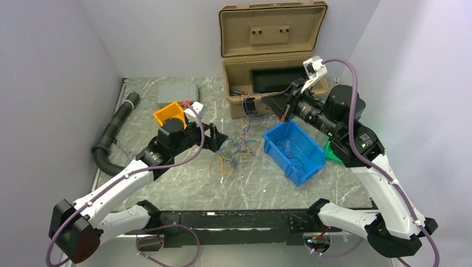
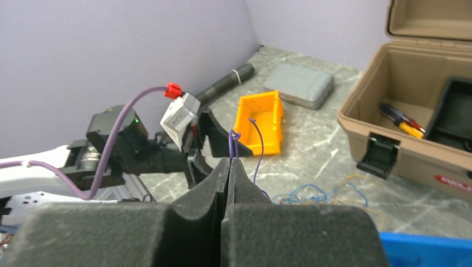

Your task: Untangle the cables

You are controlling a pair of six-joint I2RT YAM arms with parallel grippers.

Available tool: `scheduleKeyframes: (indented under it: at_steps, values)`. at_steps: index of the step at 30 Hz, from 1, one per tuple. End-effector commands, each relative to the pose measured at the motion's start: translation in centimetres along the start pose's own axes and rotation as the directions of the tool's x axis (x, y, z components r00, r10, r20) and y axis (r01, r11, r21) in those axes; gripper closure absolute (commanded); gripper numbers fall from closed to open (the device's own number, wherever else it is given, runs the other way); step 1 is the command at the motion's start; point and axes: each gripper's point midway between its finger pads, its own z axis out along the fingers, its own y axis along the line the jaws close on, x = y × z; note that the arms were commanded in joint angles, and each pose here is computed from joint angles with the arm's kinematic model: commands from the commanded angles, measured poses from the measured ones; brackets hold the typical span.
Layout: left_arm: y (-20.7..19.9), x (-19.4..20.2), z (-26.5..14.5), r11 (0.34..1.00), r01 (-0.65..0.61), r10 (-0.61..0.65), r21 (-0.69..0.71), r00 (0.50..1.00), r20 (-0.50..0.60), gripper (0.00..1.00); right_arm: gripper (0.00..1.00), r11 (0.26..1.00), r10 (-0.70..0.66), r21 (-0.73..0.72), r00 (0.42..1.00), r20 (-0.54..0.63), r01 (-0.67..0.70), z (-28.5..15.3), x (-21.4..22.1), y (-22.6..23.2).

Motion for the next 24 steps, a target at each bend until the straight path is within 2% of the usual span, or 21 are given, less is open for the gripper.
scheduleKeyframes:
  at_steps: [1,3,10,13,14,15,18,20,24]
  values:
    - [-5.8,-4.6,0.3,0.944,-0.148,0.083,0.295,0.972,0.219,0.01,1.00,0.992,0.009,-0.125,0.993,0.114,0.006,-0.1,-4.0,3.1]
    - [-6.8,-5.0,0.7,0.922,-0.166,0.083,0.349,0.967,0.242,0.01,1.00,0.991,0.015,-0.136,0.993,0.118,0.001,0.2,-4.3,3.3]
    - [-10.1,-4.1,2.8,0.841,-0.165,0.088,0.515,0.981,0.170,0.05,1.00,0.991,0.025,-0.131,0.990,0.141,-0.007,0.8,-5.0,3.2]
    - [-10.9,-2.9,3.5,0.820,-0.169,0.089,0.548,0.982,0.169,0.11,1.00,0.994,0.043,-0.110,0.987,0.158,-0.026,1.0,-5.3,2.8]
    - [-11.0,-2.4,3.7,0.818,-0.158,0.082,0.553,0.984,0.159,0.17,1.00,0.994,0.048,-0.103,0.985,0.165,-0.031,1.0,-5.4,2.7]
    - [-10.9,-1.8,4.1,0.822,-0.136,0.072,0.553,0.988,0.136,0.29,1.00,0.995,0.051,-0.097,0.983,0.176,-0.035,0.9,-5.6,2.6]
    - [-9.8,-0.1,5.4,0.855,-0.078,0.056,0.512,0.997,0.059,0.70,1.00,0.998,0.053,-0.050,0.977,0.208,-0.043,0.4,-5.9,1.8]
    - [-9.5,0.2,5.3,0.864,-0.067,0.051,0.500,0.998,0.045,0.99,1.00,0.999,0.047,-0.010,0.974,0.224,-0.046,-0.1,-5.7,1.0]
    - [-9.1,-1.6,4.0,0.887,-0.107,0.078,0.450,0.994,0.081,1.00,1.00,0.994,0.039,0.091,0.975,0.220,-0.060,-1.0,-3.9,-1.3]
